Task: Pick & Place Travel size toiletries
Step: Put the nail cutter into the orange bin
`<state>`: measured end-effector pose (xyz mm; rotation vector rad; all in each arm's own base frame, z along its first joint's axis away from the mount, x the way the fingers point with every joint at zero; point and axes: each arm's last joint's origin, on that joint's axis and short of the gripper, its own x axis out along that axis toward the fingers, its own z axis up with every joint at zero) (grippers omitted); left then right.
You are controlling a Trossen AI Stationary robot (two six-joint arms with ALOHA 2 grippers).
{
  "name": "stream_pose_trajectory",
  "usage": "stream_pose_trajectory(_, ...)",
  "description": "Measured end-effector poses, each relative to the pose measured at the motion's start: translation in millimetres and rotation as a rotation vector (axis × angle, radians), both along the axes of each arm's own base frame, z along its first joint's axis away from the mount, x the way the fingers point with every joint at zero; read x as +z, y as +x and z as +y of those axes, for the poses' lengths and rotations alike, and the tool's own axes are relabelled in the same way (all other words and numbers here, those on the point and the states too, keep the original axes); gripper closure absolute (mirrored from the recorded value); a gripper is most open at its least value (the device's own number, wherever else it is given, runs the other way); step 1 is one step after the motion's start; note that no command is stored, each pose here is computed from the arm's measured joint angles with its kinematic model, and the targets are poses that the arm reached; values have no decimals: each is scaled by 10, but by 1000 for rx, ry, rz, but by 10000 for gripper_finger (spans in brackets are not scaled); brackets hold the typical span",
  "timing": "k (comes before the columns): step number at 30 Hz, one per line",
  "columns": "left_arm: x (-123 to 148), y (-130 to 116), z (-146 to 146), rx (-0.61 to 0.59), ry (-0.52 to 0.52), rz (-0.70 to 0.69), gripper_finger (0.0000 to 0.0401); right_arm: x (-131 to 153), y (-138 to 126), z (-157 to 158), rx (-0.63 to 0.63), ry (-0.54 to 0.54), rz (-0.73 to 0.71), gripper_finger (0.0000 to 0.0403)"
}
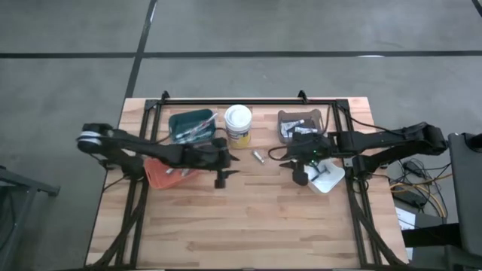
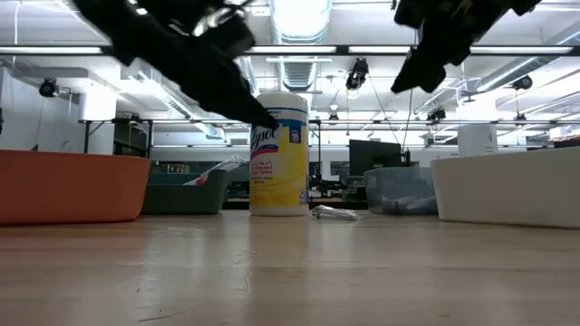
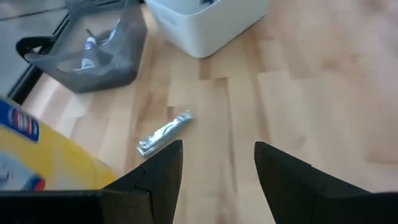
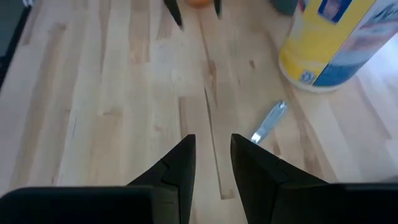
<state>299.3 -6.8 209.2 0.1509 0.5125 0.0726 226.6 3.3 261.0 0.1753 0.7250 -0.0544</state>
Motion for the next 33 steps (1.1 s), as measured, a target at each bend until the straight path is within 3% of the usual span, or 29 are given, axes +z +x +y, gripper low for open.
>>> stream_pose_trajectory(6,29,444,15,56,115,77,197,219,-234,-3,4,-3,-117,307)
stream_pose_trajectory(12,-105,757,15,19,199,134,197,248,-398,-5,3,0,-165,307)
stream_pose_trajectory(22,-359,1158,317,78,214,189,197,187,-396,-5,2,0,-140,307)
stream_pose_trajectory(25,-390,1204,471,77,173,209,197,184,-394,-5,3,-1,-139,307)
stream_pose_trajectory(30,-520,1197,666,13,4,260,197,183,-394,-5,6,-5,-138,307)
stream_pose_trajectory(33,-592,1183,748,29,-23,285,197,184,-394,-6,5,-5,-139,307)
